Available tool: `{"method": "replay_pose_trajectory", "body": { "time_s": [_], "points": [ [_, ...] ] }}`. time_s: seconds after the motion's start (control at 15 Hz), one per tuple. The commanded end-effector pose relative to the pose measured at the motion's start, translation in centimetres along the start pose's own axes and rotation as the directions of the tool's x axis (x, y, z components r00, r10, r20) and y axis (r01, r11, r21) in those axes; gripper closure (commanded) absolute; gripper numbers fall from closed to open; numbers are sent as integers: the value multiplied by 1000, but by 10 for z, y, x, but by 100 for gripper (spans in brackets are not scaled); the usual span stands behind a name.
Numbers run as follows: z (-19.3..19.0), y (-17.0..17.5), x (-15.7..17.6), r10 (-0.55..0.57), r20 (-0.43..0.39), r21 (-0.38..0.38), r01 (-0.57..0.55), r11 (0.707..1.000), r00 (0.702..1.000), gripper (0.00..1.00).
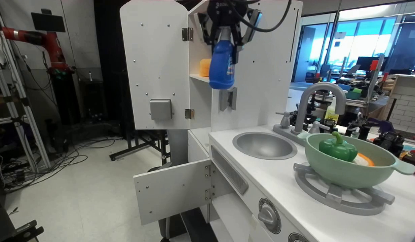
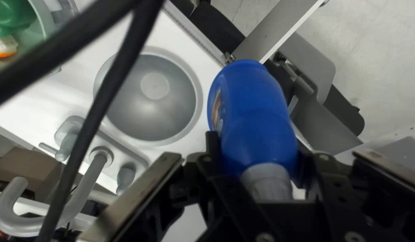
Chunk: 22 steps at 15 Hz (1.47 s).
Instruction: Open the left top cabinet door, then put the blue bottle and the green pepper in the bottom compartment of the cabinet
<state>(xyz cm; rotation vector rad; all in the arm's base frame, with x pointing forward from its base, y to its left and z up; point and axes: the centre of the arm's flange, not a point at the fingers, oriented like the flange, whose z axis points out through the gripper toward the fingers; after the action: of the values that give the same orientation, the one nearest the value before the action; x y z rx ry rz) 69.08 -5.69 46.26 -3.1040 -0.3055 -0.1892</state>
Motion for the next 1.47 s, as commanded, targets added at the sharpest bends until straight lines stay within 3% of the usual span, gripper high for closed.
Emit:
{"method": "replay_pose_trajectory", "body": {
  "time_s": [0.0,0.4,0.6,0.8,1.0,1.4],
  "points": [
    [-16,-50,-73,-94,63,-11,95,995,994,77],
    [3,-172,-119,-199,132,-85,211,974,971,77],
    [36,-251,-130,-179,102,-160,194,968,979,77],
    [81,-291,-121,-155,44,-246,161,956,987,77],
    [117,-293,-100,-121,-9,-324,112,939,993,77],
    [162,-258,-36,-64,-109,-441,9,897,992,77]
  ]
}}
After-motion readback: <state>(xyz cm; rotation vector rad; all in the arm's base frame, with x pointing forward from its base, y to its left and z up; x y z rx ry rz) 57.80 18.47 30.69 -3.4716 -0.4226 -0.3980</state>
